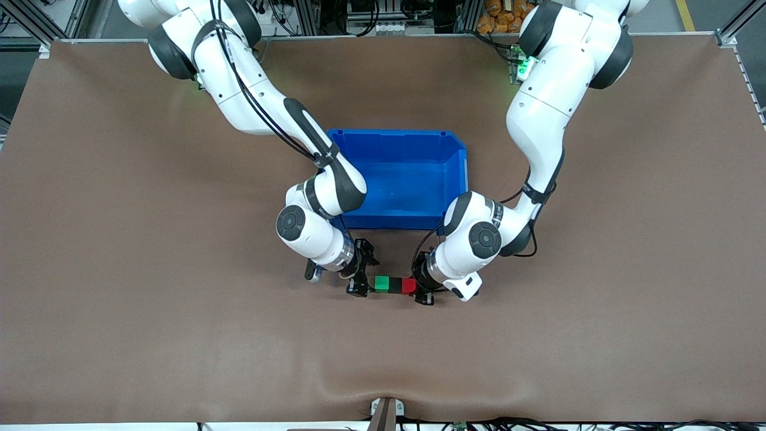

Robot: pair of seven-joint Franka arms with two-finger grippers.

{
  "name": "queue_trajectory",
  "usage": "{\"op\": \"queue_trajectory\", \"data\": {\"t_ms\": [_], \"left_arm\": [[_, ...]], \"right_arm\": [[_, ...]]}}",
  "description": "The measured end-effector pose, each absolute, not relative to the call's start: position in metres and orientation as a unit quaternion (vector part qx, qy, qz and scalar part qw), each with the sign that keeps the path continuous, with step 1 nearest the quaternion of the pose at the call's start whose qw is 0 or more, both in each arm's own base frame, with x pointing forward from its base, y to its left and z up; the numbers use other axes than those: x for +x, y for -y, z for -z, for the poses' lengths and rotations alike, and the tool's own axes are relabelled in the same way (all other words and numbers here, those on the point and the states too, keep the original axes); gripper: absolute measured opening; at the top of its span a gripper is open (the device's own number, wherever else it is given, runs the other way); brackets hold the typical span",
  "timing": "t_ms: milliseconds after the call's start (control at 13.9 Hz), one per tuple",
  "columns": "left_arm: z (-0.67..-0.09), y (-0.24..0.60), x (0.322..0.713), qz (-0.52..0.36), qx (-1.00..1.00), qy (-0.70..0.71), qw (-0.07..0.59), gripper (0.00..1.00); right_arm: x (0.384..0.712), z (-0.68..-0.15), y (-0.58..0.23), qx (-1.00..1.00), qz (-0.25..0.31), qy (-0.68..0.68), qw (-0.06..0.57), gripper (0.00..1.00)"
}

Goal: Attach green and red cubes to black cube
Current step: 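Press the green cube and red cube against the black cube with both grippers, then open both grippers and lift them away from the joined cubes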

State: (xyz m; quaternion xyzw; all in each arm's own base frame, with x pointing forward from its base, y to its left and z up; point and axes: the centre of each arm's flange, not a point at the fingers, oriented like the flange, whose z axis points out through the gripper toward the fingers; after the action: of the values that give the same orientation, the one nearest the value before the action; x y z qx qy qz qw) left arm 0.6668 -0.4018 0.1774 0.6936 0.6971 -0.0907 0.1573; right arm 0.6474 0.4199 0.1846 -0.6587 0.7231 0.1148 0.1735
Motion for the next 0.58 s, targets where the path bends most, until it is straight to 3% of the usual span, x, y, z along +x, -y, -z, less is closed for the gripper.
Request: {"op": "queue_trajectory", "data": {"t_ms": [72, 144, 504, 576], "left_arm": [[-0.178, 0.403, 0.666, 0.090, 0.697, -0.694, 0.157, 0.40], [-0.176, 0.405, 0.665, 0.089, 0.702, -0.689, 0.157, 0.45], [-0.169, 0.419, 0.655, 0.059, 0.739, -0.655, 0.146, 0.95], [-0.171, 0.422, 0.654, 0.052, 0.746, -0.648, 0.145, 1.00]], "right_arm": [[0.650, -0.187, -0.416, -0.666, -0.113, -0.720, 0.160, 1.00], [0.654, -0.193, -0.410, -0.672, -0.108, -0.717, 0.152, 1.00], [0.676, -0.222, -0.383, -0.668, -0.091, -0.721, 0.161, 1.00], [0.679, -0.225, -0.379, -0.666, -0.090, -0.723, 0.163, 1.00]]}}
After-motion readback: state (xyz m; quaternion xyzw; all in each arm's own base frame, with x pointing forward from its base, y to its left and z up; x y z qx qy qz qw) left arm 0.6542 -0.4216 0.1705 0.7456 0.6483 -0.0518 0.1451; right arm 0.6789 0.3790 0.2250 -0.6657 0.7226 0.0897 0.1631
